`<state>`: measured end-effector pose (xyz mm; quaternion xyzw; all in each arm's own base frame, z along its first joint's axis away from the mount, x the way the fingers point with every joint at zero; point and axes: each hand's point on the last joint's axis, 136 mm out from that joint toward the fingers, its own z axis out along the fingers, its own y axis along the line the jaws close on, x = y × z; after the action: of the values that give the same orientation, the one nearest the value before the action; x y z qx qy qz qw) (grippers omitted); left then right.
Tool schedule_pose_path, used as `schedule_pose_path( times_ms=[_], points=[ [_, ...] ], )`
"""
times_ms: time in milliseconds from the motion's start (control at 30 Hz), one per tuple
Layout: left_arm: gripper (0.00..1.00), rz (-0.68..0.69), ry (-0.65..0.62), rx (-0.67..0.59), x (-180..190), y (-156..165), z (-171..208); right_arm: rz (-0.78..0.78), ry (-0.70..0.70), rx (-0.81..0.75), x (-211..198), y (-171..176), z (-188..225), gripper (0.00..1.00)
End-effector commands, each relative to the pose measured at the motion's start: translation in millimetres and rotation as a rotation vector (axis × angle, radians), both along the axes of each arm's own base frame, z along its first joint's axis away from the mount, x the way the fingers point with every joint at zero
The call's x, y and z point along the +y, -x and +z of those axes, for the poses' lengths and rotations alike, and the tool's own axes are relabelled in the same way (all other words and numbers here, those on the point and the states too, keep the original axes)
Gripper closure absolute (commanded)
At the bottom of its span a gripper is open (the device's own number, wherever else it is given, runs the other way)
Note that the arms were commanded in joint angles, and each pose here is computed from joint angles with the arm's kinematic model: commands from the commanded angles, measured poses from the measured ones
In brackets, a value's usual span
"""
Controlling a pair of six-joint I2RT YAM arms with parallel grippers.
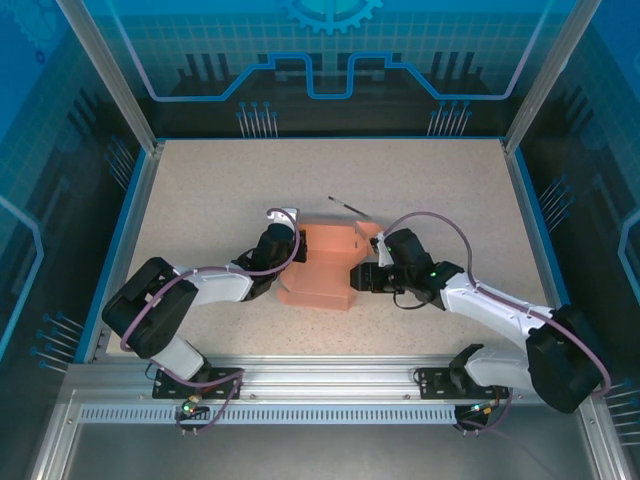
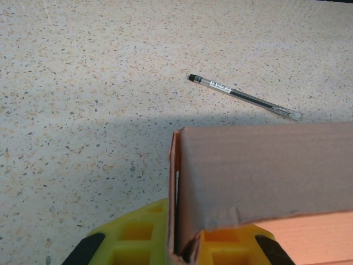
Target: Fold the paper box
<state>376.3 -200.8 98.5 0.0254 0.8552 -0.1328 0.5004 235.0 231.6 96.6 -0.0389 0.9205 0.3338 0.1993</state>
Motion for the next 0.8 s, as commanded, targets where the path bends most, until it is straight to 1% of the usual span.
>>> schedule_pose_path(
  times_ms=[0, 233, 400, 533, 767],
  points=[
    [1.0, 0.017, 0.04, -0.068, -4.5, -8.2, 29.2, -0.039, -0.122, 0.039, 10.8, -2.7, 3.2, 0.57],
    [1.0, 0.019, 0.045, -0.074, -4.0, -8.3, 32.8, -0.152, -0.217, 0.05, 9.5, -11.8, -0.5, 0.76],
    [1.0, 0.023, 0.041, -0.073, -3.0, -7.8, 32.2, -0.184, -0.285, 0.021, 11.1, -17.2, 9.6, 0.85],
    [1.0, 0.029, 0.038, -0.074, -1.6, -7.8, 31.9, -0.217, -0.337, -0.021, 8.1, -21.5, 20.4, 0.9],
    [1.0, 0.04, 0.043, -0.071, -1.0, -9.2, 29.6, -0.243, -0.421, -0.093, 3.4, -24.5, 40.6, 0.95]
  ],
)
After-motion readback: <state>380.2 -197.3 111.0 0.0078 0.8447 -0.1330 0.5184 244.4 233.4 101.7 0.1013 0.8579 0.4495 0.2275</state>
